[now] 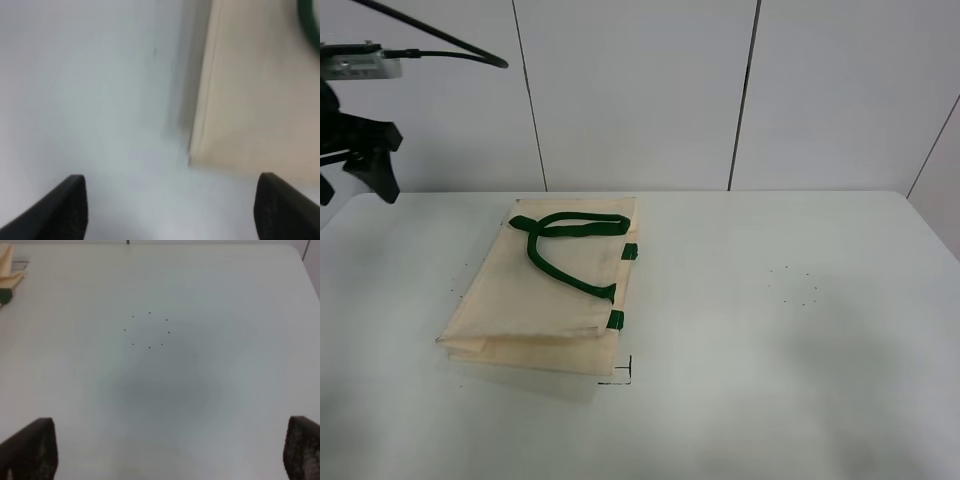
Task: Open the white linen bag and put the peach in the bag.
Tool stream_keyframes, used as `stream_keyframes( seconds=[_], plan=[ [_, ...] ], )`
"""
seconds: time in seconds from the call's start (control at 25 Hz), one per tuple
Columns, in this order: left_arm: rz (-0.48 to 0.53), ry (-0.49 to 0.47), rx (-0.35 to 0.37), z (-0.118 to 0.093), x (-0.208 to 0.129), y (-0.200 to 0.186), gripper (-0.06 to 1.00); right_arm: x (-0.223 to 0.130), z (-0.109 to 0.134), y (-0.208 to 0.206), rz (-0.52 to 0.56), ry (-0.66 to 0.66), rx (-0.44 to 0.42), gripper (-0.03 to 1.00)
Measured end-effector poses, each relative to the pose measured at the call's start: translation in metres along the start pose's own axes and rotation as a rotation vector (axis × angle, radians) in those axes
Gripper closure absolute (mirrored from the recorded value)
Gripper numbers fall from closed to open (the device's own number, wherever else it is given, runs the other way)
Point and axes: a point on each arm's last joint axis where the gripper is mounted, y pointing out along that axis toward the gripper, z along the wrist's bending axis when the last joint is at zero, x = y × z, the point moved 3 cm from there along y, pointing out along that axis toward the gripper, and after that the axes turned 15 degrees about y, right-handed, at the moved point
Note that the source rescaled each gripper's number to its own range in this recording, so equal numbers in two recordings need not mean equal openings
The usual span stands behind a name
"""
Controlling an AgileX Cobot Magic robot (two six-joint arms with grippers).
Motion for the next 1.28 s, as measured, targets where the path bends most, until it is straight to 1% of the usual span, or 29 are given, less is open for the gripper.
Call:
stream_keyframes(
  seconds=[0.2, 0.4, 0.64, 0.76, 0.92, 1.28],
  plan=[
    [0.006, 0.011, 0.011, -0.016, -0.08, -0.014, -0.06, 0.0, 0.0, 0.0, 0.0, 0.0, 0.0, -0.03],
    [0.036, 0.012, 0.005, -0.032, -0.153, 0.001, -0.06, 0.0, 0.0, 0.0, 0.0, 0.0, 0.0, -0.03],
    [-0.054, 0.014, 0.025, -0.046, -0.216, 0.027, -0.06, 0.0, 0.0, 0.0, 0.0, 0.0, 0.0, -0.03],
    [-0.131, 0.012, 0.041, -0.05, -0.235, 0.028, -0.06, 0.0, 0.0, 0.0, 0.0, 0.0, 0.0, -0.03],
    [-0.293, 0.01, 0.077, -0.052, -0.246, 0.013, -0.06, 0.0, 0.0, 0.0, 0.0, 0.0, 0.0, -0.03],
    [-0.589, 0.006, 0.138, -0.06, -0.278, -0.007, -0.06, 0.0, 0.0, 0.0, 0.0, 0.0, 0.0, -0.03]
  ],
)
